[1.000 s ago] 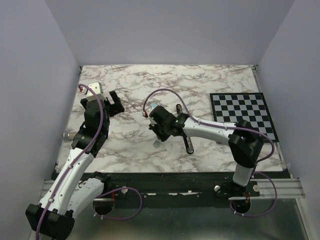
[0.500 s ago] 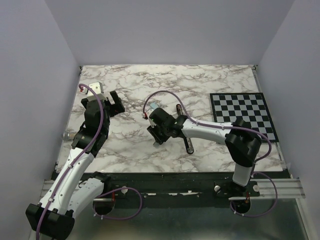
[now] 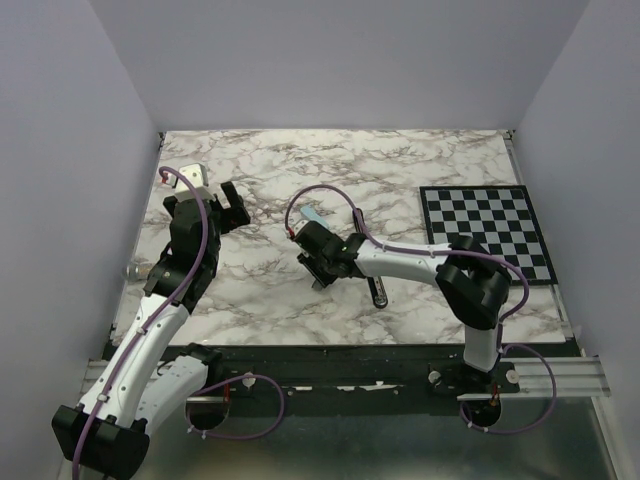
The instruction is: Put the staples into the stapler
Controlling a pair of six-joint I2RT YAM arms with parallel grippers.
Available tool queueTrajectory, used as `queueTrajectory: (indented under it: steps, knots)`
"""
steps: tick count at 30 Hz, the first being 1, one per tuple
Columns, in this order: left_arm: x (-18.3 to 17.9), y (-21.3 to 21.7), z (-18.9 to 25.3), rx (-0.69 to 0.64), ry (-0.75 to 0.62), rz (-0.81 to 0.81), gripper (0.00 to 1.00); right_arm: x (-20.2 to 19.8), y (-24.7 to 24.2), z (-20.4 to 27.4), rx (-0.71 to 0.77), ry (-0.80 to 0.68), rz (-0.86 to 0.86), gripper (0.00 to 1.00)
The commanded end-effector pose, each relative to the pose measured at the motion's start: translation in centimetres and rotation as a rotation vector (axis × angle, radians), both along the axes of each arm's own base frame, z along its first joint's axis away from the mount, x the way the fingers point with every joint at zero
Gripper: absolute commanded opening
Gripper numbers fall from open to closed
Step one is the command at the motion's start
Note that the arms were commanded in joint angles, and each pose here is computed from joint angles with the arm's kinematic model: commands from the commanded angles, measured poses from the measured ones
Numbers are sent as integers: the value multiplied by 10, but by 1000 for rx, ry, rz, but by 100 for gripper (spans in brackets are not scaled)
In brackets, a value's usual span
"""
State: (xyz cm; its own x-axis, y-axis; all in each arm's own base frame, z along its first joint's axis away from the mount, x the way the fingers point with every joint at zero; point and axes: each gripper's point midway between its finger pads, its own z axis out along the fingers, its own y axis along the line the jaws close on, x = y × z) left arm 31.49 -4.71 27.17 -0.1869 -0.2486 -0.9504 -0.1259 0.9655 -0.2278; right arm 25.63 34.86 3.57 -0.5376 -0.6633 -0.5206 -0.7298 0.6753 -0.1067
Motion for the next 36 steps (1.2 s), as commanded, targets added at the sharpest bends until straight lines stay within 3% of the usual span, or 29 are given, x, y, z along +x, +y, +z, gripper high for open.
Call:
queueTrajectory:
  steps: [1, 14, 22, 36]
  knots:
    - [2, -2, 2, -14, -10, -11, 99, 15, -9, 9, -15, -47, -67, 38]
    - [3, -3, 3, -17, -10, -17, 99, 39, -32, 19, 17, -29, -166, 32]
    - [2, -3, 3, -17, -10, -17, 99, 36, -31, 34, 0, -66, -30, 39]
    - [2, -2, 4, -16, -14, -12, 99, 39, -30, 16, -179, -132, 122, 37]
